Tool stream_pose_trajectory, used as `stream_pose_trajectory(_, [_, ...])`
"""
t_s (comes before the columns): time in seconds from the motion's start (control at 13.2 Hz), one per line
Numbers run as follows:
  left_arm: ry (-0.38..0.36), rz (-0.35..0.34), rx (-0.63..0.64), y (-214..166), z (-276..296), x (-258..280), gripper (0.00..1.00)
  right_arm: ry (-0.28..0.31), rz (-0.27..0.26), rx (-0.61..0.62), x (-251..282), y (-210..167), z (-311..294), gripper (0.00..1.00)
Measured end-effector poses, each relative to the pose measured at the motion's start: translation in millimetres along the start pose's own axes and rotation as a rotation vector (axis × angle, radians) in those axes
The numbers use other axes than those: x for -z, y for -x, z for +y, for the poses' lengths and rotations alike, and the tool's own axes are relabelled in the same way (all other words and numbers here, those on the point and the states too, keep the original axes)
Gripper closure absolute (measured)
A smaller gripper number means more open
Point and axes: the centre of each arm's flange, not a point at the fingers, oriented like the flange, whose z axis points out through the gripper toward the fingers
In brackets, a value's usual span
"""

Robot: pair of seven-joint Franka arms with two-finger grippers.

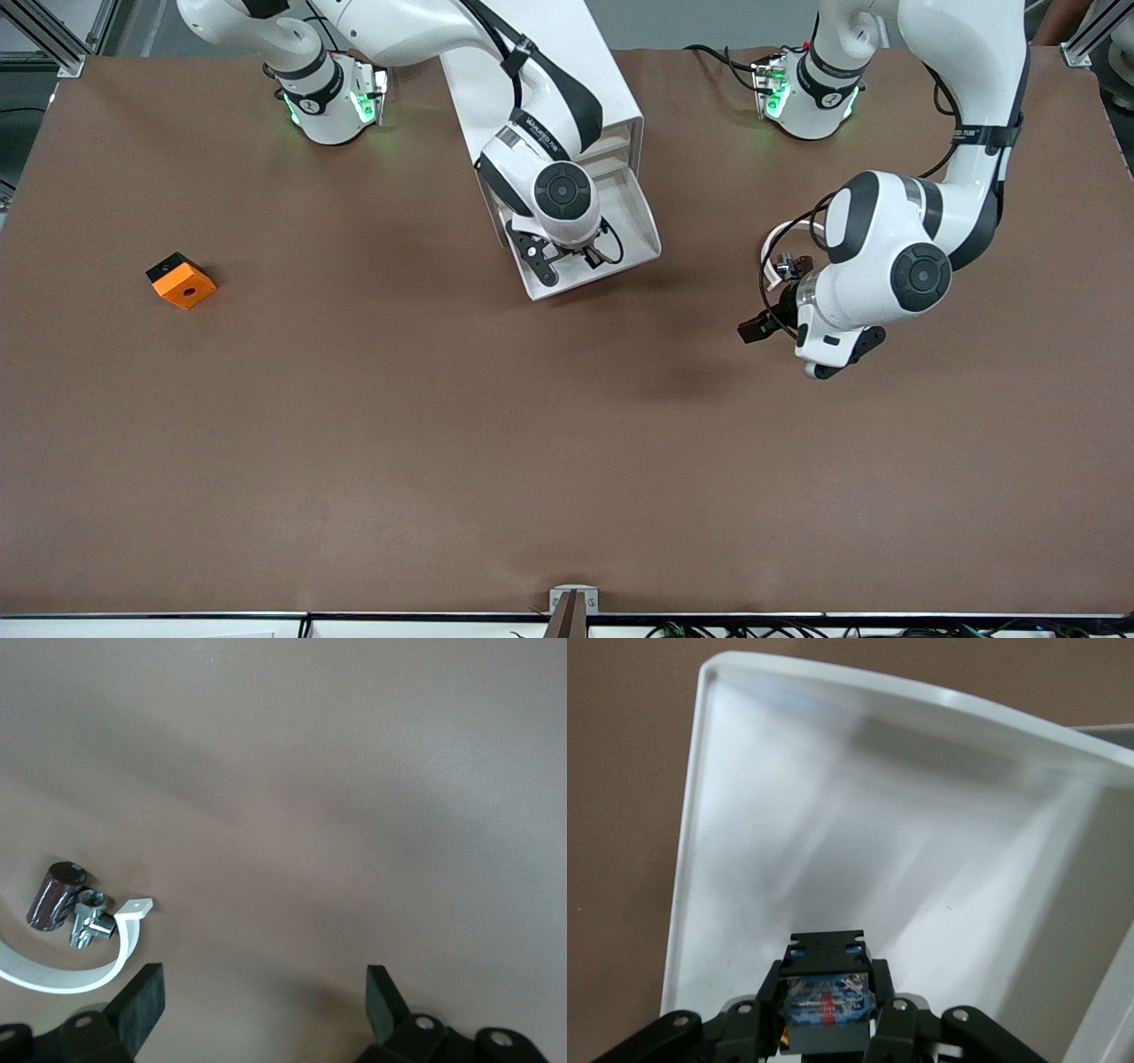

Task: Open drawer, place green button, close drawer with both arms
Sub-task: 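Lower the button into the drawer and open the right gripper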

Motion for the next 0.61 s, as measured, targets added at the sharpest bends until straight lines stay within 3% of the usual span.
stream_pose_trajectory(0.38, [0.02, 0.057, 0.021, 30, 36, -27, 0.0, -0.015, 0.001, -0.008, 11, -4, -4, 0.02])
stream_pose_trajectory(0.61, [0.028, 0.093, -0.008, 55, 66, -58, 0.0, 0.032, 0.0, -0.016, 66, -13, -2, 0.0])
